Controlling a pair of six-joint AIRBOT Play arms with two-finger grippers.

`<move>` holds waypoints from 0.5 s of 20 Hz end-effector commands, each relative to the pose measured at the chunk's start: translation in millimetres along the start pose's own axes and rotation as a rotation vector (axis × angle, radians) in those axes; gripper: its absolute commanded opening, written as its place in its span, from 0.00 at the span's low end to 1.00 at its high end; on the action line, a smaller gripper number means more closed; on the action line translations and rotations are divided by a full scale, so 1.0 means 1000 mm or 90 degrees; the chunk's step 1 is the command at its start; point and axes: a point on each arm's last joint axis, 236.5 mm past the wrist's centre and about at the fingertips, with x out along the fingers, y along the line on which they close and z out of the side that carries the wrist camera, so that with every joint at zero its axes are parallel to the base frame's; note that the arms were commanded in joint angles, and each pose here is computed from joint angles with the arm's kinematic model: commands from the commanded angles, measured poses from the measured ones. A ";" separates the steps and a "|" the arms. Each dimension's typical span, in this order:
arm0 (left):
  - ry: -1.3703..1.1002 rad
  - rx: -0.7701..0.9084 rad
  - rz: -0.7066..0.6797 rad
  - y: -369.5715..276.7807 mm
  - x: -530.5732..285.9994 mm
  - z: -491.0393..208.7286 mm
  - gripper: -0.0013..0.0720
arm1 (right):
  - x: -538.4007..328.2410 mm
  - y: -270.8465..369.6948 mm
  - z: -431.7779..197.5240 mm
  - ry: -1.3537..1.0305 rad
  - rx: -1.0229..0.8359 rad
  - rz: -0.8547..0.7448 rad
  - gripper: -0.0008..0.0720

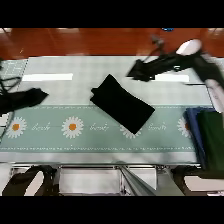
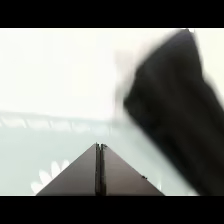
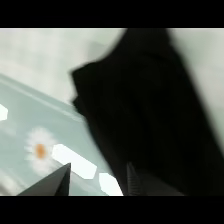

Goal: Fold the shirts.

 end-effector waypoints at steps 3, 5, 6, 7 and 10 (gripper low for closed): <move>-0.067 -0.016 -0.024 -0.013 -0.030 0.029 0.04 | -0.100 -0.130 -0.098 -0.143 0.127 -0.302 0.58; -0.033 -0.001 -0.044 -0.024 -0.019 0.009 0.04 | -0.060 -0.144 -0.142 -0.177 0.210 -0.249 0.59; -0.011 0.005 -0.054 -0.029 -0.011 -0.004 0.04 | -0.035 -0.147 -0.161 -0.173 0.256 -0.210 0.59; 0.014 0.011 -0.064 -0.034 -0.003 -0.019 0.04 | -0.011 -0.144 -0.175 -0.165 0.306 -0.159 0.59; 0.063 0.026 -0.083 -0.043 0.016 -0.052 0.04 | 0.029 -0.133 -0.181 -0.151 0.369 -0.048 0.59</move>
